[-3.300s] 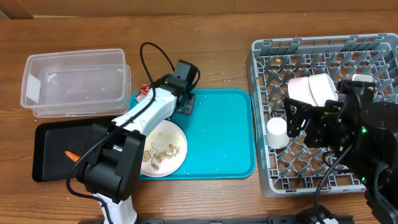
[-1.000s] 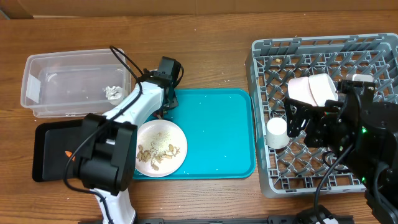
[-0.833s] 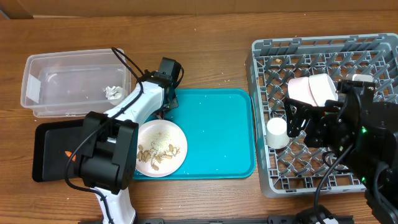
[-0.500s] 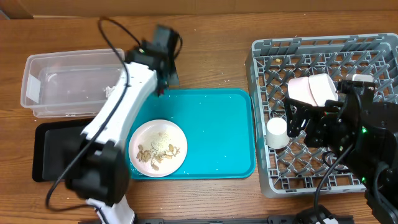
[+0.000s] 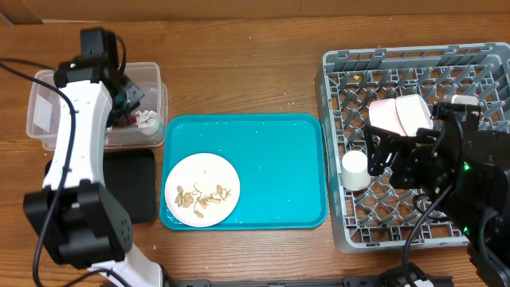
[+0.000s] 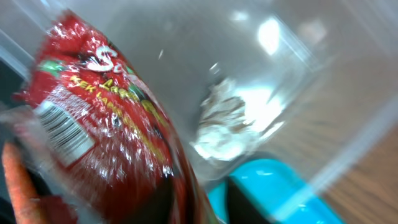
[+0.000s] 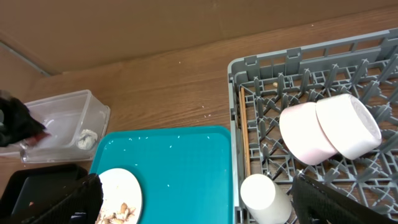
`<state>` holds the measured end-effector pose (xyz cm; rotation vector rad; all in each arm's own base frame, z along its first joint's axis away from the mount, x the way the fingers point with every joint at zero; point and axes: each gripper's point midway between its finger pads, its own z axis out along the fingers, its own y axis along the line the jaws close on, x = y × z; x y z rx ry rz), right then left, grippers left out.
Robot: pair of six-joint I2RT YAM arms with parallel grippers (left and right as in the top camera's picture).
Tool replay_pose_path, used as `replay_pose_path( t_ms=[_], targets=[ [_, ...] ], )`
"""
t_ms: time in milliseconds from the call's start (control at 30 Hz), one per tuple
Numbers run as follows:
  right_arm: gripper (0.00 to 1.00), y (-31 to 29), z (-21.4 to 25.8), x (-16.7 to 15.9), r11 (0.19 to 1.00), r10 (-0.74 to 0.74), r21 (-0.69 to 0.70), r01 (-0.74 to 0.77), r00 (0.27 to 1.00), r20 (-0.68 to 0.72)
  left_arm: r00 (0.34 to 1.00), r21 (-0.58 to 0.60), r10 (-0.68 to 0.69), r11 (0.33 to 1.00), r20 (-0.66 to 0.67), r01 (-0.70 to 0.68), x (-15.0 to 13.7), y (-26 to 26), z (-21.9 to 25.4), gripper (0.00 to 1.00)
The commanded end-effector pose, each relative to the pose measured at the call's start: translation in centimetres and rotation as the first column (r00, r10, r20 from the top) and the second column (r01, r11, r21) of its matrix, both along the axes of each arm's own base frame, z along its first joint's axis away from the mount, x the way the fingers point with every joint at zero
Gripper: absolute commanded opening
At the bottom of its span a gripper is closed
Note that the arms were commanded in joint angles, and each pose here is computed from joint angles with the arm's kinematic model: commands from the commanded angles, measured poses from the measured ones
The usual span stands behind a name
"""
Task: Sort waste into correct bins and load items into the dishwasher
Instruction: 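Drop the red wrapper into the clear plastic bin, then grasp the rim of the white plate with the left gripper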
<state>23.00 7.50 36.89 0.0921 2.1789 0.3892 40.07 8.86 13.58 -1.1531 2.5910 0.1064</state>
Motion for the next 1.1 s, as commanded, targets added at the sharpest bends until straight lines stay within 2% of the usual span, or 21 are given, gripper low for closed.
replay_pose_path(
  t_ms=[0, 100, 233, 367, 467, 633, 733, 867, 1067],
  targets=[
    [1.0, 0.0, 0.6, -0.1, 1.0, 0.003, 0.004, -0.003, 1.0, 0.019, 0.996, -0.076, -0.09, 0.993, -0.015, 0.089, 0.1, -1.1, -0.9, 0.55],
    [1.0, 0.0, 0.6, -0.1, 1.0, 0.003, 0.004, -0.003, 1.0, 0.019, 0.984, -0.103, -0.18, 0.978, 0.016, 0.181, 0.3, -2.1, 1.2, 0.57],
    [1.0, 0.0, 0.6, -0.1, 1.0, 0.003, 0.004, -0.003, 1.0, 0.019, 0.939, -0.125, -0.336, 0.931, 0.074, 0.343, 0.4, -5.4, 5.3, 0.51],
    [1.0, 0.0, 0.6, -0.1, 1.0, 0.003, 0.004, -0.003, 1.0, 0.019, 0.857, -0.076, -0.509, 0.854, 0.085, 0.515, -1.1, -10.3, 8.2, 0.52],
    [1.0, 0.0, 0.6, -0.1, 1.0, 0.003, 0.004, -0.003, 1.0, 0.019, 0.783, -0.066, -0.622, 0.781, 0.023, 0.622, -3.2, -15.1, 8.1, 0.54],
    [1.0, 0.0, 0.6, -0.1, 1.0, 0.003, 0.004, -0.003, 1.0, 0.019, 0.651, -0.051, -0.748, 0.661, -0.134, 0.749, -7.1, -21.4, 5.0, 0.56],
    [1.0, 0.0, 0.6, -0.1, 1.0, 0.003, 0.004, -0.003, 1.0, 0.019, 0.646, -0.033, -0.73, 0.668, -0.222, 0.744, -9.5, -22.9, 1.9, 0.52],
    [1.0, 0.0, 0.6, -0.1, 1.0, 0.003, 0.004, -0.003, 1.0, 0.019, 0.627, -0.052, -0.722, 0.667, -0.295, 0.743, -12.7, -24.5, -2.7, 0.4],
    [1.0, 0.0, 0.6, -0.1, 1.0, 0.003, 0.004, -0.003, 1.0, 0.019, 0.591, -0.042, -0.735, 0.638, -0.333, 0.769, -15.7, -25.1, -8.4, 0.41]
  ],
)
